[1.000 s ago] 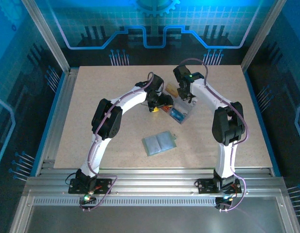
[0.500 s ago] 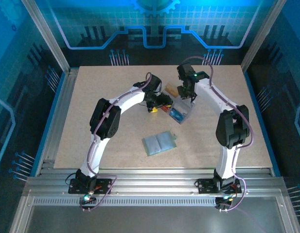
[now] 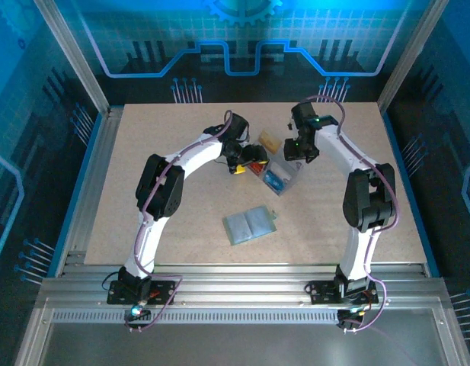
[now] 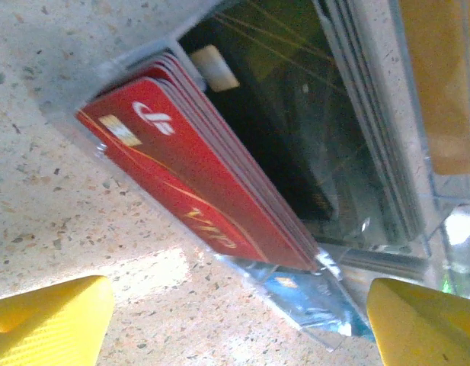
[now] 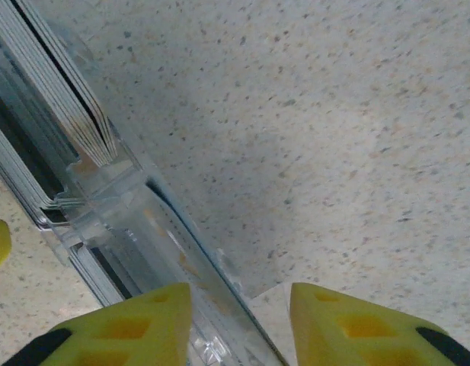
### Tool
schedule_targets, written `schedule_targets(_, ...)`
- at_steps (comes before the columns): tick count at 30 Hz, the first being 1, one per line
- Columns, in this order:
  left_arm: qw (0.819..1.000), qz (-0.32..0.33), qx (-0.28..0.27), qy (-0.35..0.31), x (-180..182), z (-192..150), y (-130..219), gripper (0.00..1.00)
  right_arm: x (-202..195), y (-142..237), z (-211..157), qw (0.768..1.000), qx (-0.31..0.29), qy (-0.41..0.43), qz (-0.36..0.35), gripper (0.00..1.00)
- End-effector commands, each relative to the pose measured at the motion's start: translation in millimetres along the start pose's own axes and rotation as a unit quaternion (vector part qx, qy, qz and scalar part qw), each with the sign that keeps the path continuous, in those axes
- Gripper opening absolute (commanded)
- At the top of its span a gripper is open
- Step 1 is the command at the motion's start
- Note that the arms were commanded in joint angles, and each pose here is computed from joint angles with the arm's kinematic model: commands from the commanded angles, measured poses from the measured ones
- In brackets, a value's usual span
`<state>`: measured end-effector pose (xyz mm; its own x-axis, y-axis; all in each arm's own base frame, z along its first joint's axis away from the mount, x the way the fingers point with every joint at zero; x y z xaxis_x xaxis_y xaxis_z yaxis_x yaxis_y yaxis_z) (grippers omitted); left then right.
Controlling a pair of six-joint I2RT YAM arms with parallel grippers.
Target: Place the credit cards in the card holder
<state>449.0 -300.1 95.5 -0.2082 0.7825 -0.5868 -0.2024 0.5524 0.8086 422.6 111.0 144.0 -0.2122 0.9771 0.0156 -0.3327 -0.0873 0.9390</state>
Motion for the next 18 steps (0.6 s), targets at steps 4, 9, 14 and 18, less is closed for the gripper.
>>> schedule_targets(4,1.000,-0.022,-0.001,-0.013,-17.4,4.4,12.4,0.89,34.2,9.2,-15.5,0.999,0.002,0.008,0.049,0.35)
schedule_targets(9,1.000,-0.019,-0.002,-0.022,-17.5,5.4,12.9,0.89,50.3,19.3,-25.9,0.999,-0.003,0.017,0.043,0.35)
schedule_targets(14,1.000,-0.012,0.002,-0.028,-16.2,6.1,9.1,0.89,50.2,32.7,-27.6,0.999,-0.018,0.027,-0.004,0.41)
schedule_targets(18,0.999,-0.011,0.002,-0.041,-19.6,5.7,7.8,0.89,52.4,31.3,-27.6,0.998,-0.011,0.044,-0.030,0.43)
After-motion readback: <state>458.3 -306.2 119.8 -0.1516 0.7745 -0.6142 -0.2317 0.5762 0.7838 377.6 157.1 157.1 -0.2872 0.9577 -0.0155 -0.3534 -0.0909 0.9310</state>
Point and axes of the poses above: each hand's point on the last joint's axis, 136 mm out from that joint toward the fingers, its own y axis back along the fingers, its own x axis along the line the jaws close on, z = x × y, the point moved 3 cm from there along y, back along the fingers, and after that the axes turned 7 degrees about y, right-handed, at the moved point
